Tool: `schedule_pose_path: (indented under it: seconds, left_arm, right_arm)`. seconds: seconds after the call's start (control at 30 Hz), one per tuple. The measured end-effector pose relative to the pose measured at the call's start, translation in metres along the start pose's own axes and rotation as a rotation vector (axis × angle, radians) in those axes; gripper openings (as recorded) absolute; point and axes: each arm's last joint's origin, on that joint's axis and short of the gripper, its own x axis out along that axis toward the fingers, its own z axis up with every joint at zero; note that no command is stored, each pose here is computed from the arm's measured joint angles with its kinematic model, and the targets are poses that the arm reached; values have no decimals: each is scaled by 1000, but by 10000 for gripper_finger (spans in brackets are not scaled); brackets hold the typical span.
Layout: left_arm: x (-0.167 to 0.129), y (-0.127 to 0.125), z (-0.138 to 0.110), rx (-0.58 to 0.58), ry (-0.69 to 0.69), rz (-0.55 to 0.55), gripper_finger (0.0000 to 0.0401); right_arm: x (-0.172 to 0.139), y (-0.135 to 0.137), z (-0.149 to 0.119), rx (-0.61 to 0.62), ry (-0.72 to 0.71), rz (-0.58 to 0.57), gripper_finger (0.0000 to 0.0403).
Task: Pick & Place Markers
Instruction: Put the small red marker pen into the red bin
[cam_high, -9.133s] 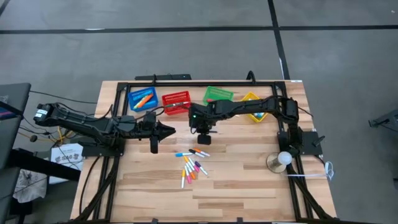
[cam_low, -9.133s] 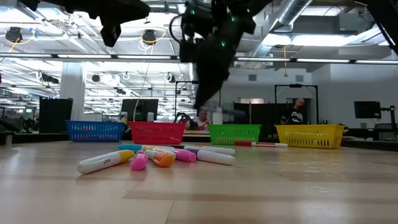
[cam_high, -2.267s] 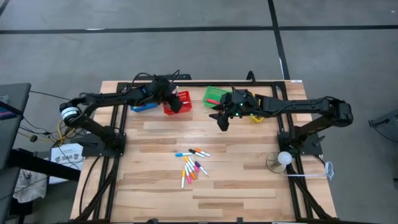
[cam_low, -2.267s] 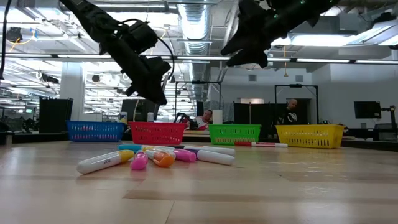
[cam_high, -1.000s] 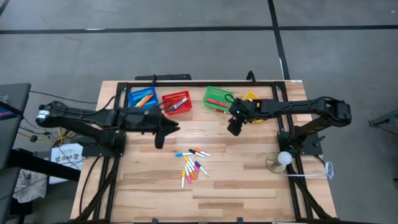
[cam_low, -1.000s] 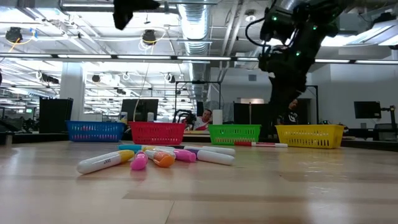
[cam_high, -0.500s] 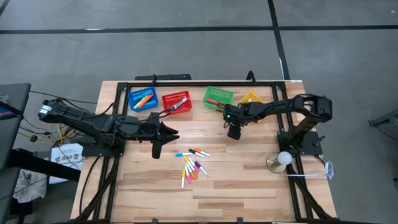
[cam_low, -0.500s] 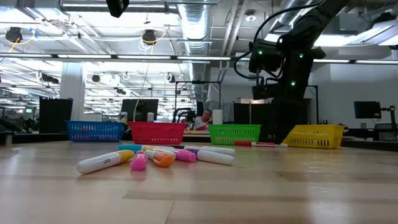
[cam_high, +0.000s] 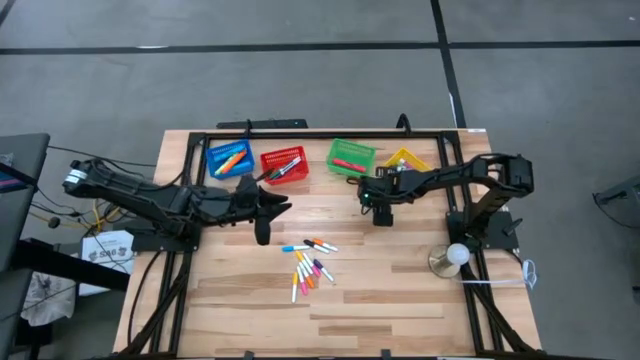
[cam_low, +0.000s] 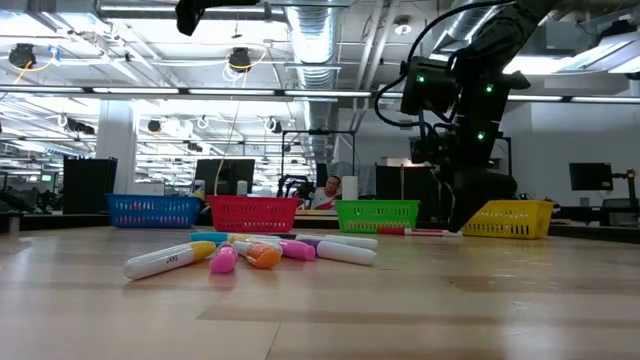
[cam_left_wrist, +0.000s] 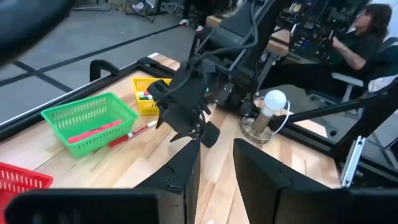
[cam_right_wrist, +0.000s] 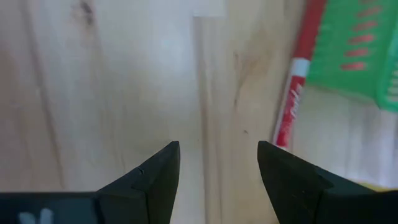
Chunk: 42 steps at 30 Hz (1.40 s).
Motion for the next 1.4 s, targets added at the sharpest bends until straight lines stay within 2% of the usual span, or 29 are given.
schedule_pose_path:
  seconds: [0.1, 0.4, 0.93, 1.13, 1.4]
  left_arm:
    - [4, 0, -2, 4, 7, 9, 95]
    - [10, 11, 2, -10, -8, 63, 95]
    - [11, 14, 3, -13, -11, 76, 95]
    - [13, 17, 4, -16, -15, 89, 95]
    - [13, 18, 5, -13, -15, 93, 95]
  right_arm:
    - [2, -6, -1, -16, -23, 55, 205]
    - [10, -35, -7, 117, -94, 178, 178]
    - [15, -61, -12, 155, -145, 139, 144]
    - [17, -65, -13, 191, -181, 196, 133]
    - [18, -73, -17, 223, -184, 180, 131]
